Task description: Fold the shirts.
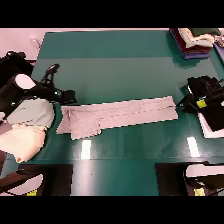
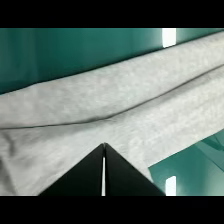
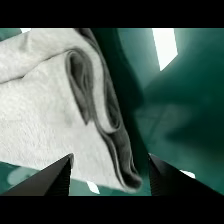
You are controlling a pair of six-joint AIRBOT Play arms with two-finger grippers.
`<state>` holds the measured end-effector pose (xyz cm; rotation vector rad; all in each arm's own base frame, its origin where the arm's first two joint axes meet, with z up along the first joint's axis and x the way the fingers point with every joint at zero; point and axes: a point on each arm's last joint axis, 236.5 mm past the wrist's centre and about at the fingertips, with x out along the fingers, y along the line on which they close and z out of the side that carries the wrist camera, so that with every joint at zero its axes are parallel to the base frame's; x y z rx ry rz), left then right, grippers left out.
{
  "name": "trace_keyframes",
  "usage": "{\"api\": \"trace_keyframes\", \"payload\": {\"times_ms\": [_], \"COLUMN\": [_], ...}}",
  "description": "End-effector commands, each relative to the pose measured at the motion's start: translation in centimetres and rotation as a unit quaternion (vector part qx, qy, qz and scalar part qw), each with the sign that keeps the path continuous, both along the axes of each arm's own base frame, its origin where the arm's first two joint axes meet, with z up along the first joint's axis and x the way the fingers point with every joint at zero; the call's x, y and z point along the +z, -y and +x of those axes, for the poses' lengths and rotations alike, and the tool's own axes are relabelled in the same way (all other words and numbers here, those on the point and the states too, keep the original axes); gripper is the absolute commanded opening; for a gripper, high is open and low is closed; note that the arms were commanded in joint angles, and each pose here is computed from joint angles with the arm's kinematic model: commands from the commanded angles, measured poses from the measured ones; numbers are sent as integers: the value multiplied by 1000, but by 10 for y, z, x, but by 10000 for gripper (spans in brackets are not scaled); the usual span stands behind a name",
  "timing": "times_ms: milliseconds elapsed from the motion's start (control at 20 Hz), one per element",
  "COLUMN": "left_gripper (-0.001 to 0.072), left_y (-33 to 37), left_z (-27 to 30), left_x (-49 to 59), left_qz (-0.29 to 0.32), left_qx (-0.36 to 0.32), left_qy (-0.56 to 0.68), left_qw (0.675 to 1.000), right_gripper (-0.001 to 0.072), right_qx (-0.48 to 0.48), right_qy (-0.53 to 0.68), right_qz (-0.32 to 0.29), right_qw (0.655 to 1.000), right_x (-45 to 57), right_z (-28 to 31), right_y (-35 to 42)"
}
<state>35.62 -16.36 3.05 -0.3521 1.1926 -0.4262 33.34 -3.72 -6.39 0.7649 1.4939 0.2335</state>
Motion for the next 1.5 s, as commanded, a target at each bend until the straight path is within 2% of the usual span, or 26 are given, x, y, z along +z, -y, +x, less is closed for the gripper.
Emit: {"api": "trace_keyframes", "payload": {"times_ms": [0,50,100,150,300,550,800,1050,1300,1450], "left_gripper": [24,24,24,24,24,24,24,24,24,24], "left_y": [45,59,73,87,124,189,227,230,229,199], "left_z": [-6,-4,-2,3,15,22,23,27,31,43], "left_x": [-14,-19,-22,-25,-34,-62,-81,-89,-86,-61], "left_qz": [-17,-21,-30,-42,-57,-65,-73,-79,-81,-81], "left_qx": [-22,-26,-29,-29,-44,-86,-104,-88,-82,-78], "left_qy": [-13,-11,-8,-7,-11,-29,-39,-50,-47,-46], "left_qw": [1000,999,999,999,997,994,991,992,992,993], "right_gripper": [521,505,455,373,18,17,18,17,18,18], "right_qx": [-34,-31,-23,-12,33,102,153,211,259,277], "right_qy": [12,11,12,14,41,155,275,330,347,364], "right_qz": [73,86,96,94,83,50,16,27,51,63], "right_qw": [997,996,995,995,995,981,949,920,900,887], "right_x": [-22,-23,-24,-25,-15,91,207,265,279,284], "right_z": [9,12,15,16,21,46,54,39,19,10], "right_y": [-24,-33,-43,-51,-69,-89,-143,-207,-263,-294]}}
